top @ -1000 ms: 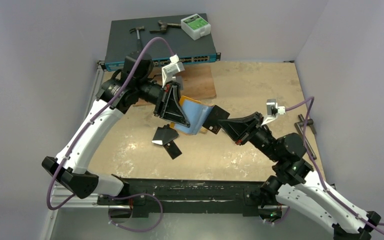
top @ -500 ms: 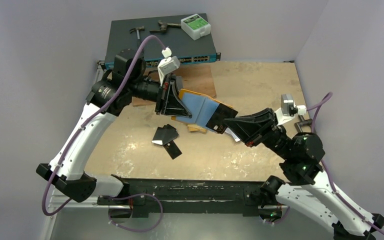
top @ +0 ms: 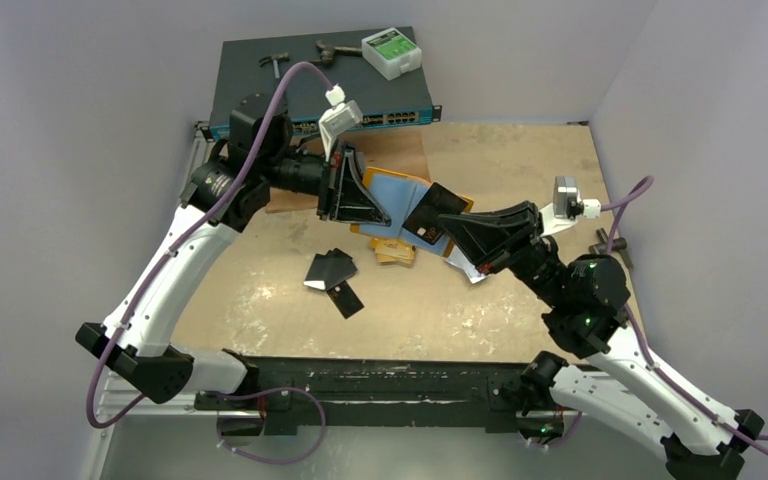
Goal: Put the credit cards into the card holder
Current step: Insert the credit card into the card holder.
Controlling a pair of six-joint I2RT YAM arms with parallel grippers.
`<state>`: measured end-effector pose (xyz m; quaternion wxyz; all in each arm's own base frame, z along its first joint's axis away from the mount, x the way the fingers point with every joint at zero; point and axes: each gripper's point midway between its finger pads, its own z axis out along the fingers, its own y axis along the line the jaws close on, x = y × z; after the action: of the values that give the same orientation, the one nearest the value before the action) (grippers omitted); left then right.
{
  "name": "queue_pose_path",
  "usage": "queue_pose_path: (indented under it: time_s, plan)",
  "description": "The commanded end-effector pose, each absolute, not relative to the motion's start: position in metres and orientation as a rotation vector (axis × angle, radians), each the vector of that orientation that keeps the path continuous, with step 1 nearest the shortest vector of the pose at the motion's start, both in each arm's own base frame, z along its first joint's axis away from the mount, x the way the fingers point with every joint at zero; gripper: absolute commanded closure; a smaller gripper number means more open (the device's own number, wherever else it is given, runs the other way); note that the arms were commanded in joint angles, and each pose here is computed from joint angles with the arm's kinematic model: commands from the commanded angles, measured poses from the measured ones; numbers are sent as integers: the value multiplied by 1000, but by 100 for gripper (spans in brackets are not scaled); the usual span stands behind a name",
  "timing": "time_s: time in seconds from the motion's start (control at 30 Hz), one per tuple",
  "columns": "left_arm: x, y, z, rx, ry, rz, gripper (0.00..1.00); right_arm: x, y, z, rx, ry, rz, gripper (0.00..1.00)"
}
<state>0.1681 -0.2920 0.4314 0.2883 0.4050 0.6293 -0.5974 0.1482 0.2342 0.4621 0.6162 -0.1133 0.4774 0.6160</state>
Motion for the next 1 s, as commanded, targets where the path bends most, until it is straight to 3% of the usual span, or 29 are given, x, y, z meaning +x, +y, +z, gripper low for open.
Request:
queue_pose_path:
  time_s: [0.0, 0.97]
  plan:
    - [155, -288, 452, 1111, 1585, -1646, 100, 156, 220, 477, -186, 1007, 1365, 100]
    - [149, -286, 469, 1099, 1487, -1628, 99, 171, 246, 458, -108, 1048, 1410, 100]
